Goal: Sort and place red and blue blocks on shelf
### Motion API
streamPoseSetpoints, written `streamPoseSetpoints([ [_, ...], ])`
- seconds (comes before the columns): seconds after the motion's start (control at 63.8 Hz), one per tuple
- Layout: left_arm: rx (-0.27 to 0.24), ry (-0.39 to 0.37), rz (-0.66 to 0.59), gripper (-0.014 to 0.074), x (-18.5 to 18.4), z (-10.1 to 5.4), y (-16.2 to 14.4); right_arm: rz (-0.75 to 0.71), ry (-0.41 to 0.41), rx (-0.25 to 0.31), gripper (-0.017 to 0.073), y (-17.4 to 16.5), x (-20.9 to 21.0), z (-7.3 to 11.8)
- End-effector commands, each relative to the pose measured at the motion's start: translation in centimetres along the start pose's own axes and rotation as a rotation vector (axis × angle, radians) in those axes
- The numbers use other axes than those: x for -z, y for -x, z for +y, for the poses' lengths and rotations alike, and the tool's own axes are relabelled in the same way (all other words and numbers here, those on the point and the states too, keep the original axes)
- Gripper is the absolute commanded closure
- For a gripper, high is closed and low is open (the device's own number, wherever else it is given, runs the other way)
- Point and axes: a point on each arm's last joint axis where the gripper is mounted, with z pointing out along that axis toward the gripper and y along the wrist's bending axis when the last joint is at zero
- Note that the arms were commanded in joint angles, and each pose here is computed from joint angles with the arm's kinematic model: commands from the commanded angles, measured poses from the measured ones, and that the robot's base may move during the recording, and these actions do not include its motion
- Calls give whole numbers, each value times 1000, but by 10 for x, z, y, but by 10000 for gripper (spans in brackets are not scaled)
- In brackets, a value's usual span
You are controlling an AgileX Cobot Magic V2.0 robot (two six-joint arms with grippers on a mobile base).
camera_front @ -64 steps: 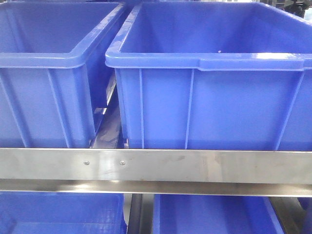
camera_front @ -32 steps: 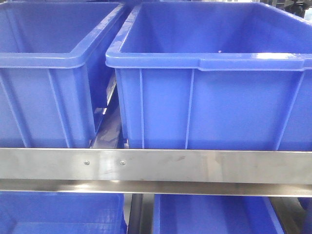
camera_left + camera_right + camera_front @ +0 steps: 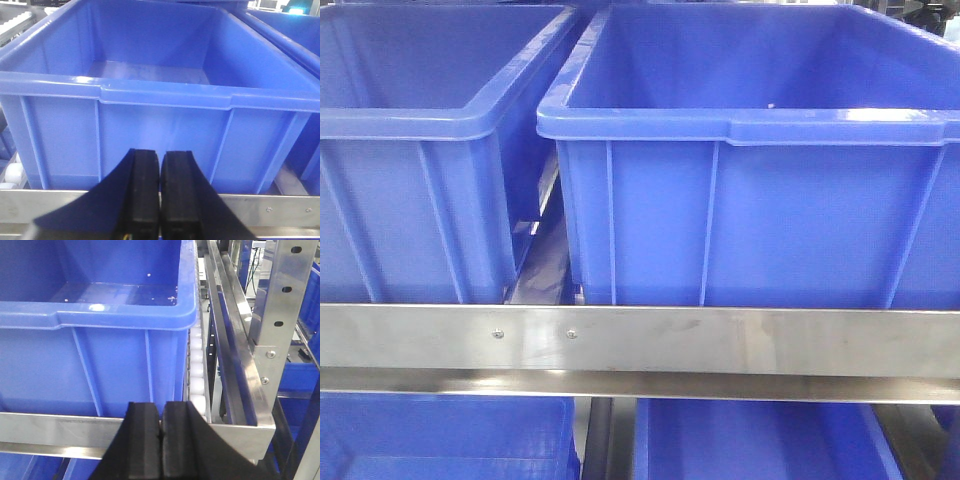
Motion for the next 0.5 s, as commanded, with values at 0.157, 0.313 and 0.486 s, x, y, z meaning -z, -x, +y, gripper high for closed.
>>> streamPoseSetpoints([
  [0.157, 2, -30, -77, 469, 0, -1, 0, -109, 9, 13, 502, 9, 2, 1],
  [0.313, 2, -30, -77, 469, 0, -1, 0, -109, 9, 13, 502, 9, 2, 1],
  [0.486, 2, -30, -77, 469, 0, -1, 0, -109, 9, 13, 502, 9, 2, 1],
])
